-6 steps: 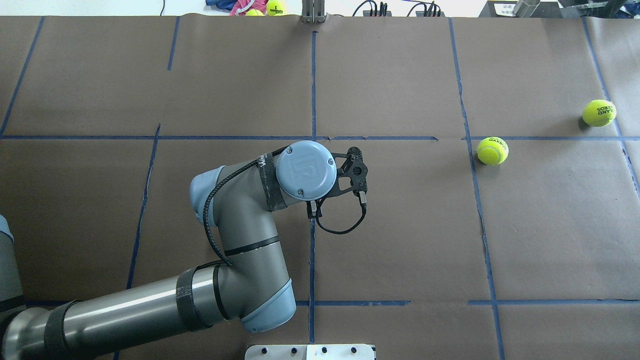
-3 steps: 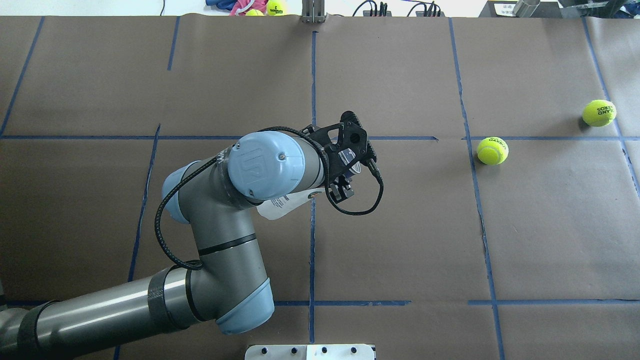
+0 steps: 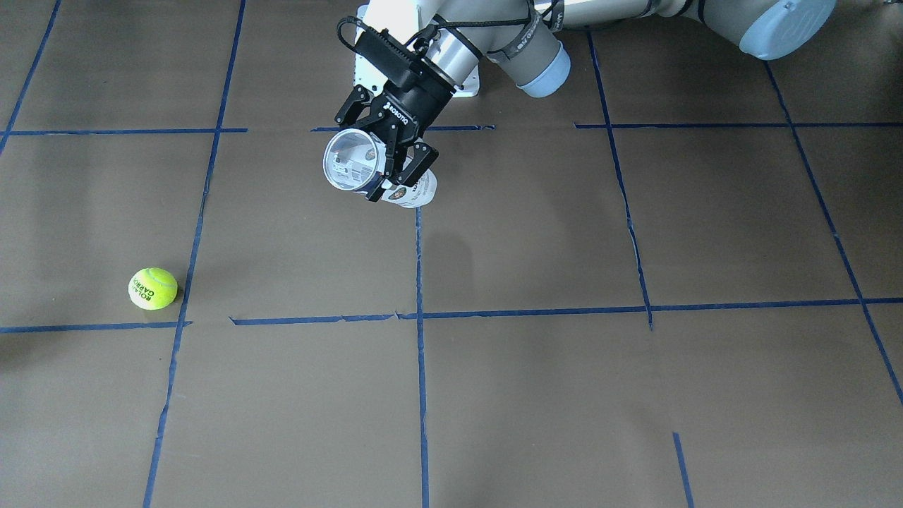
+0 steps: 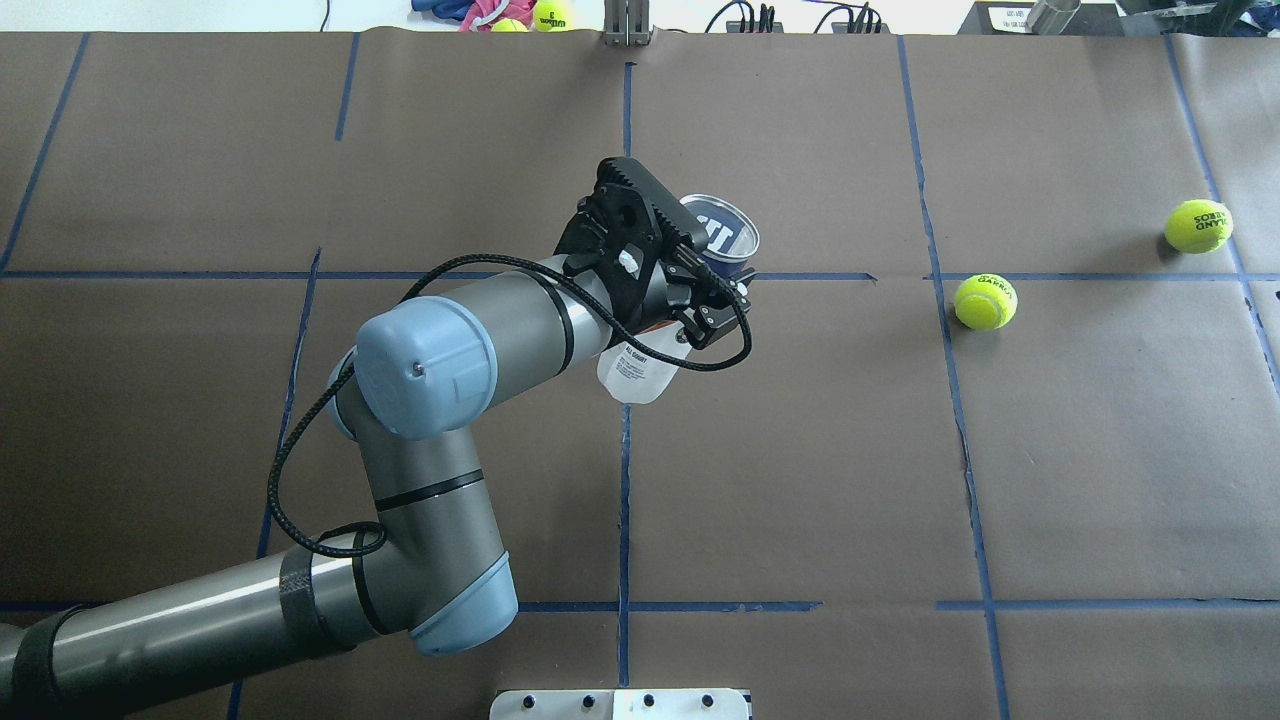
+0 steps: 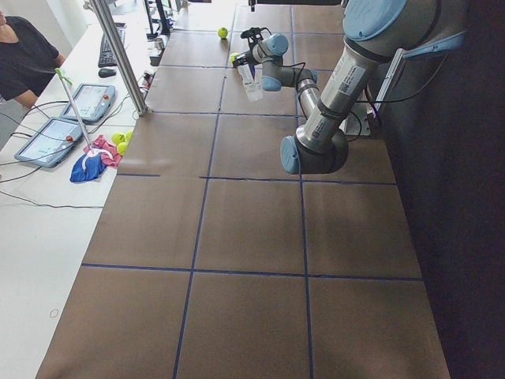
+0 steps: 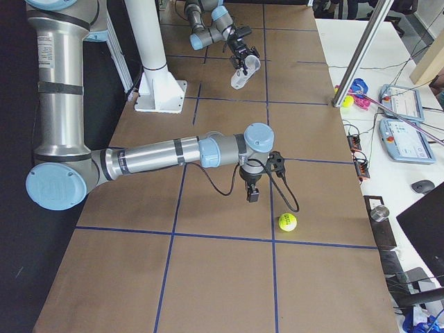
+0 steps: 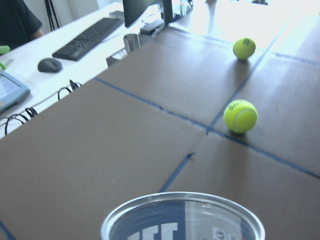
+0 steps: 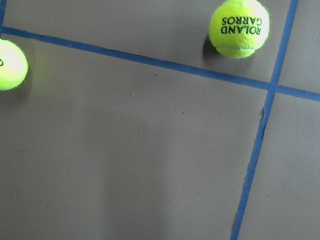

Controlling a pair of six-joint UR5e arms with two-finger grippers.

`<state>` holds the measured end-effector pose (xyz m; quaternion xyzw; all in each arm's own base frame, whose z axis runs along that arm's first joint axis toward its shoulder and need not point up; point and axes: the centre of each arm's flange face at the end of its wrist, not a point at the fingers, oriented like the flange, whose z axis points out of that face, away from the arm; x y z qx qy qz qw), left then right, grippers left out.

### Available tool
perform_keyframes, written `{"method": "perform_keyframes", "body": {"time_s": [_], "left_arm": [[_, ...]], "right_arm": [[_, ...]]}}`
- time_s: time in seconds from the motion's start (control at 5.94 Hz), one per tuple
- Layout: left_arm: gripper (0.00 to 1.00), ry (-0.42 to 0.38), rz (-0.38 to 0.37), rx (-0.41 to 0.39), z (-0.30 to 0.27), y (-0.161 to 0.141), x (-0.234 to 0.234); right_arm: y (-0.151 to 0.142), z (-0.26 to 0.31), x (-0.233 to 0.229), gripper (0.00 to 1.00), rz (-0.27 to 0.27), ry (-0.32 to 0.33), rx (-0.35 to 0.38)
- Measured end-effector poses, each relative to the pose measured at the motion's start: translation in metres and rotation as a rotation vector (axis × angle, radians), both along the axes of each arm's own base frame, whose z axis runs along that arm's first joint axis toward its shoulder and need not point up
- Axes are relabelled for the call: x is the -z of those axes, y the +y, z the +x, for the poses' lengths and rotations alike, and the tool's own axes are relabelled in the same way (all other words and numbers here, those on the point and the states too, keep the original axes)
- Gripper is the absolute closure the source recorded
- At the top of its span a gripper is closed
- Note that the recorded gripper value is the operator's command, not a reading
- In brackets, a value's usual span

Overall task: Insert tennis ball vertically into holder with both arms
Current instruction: 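Rotate the held can upright with the left gripper, opening facing up, then hold the can with the left gripper while the right gripper grasps the nearer tennis ball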

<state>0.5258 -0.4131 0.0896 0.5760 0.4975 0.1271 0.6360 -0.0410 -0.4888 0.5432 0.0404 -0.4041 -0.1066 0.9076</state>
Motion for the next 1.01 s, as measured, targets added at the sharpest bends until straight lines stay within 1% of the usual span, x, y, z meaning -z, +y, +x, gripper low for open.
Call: {"method": "perform_keyframes", "body": {"time_s": [0.17, 0.34, 0.5, 0.84, 1.01], "left_arm": [[0.19, 0.113, 0.005, 0.062, 0.006, -0.003, -0.015], [0.20, 0.199, 0.007, 0.113, 0.015, 0.001, -0.030], [0.20, 0.252, 0.001, 0.153, 0.024, 0.009, -0.043], [0.20, 0.292, -0.018, 0.195, 0.040, 0.025, -0.065], [0.20, 0.296, -0.031, 0.215, 0.048, 0.036, -0.085]], "right_arm": [[-0.015, -0.018, 0.021, 0.01, 0.012, -0.007, 0.001], [-0.027, -0.032, 0.040, 0.01, 0.016, -0.015, -0.007], [-0.036, -0.046, 0.055, 0.00, 0.009, -0.021, -0.017], [-0.058, -0.081, 0.079, 0.00, 0.001, -0.030, -0.009], [-0.067, -0.096, 0.087, 0.00, -0.002, -0.034, -0.006]]}}
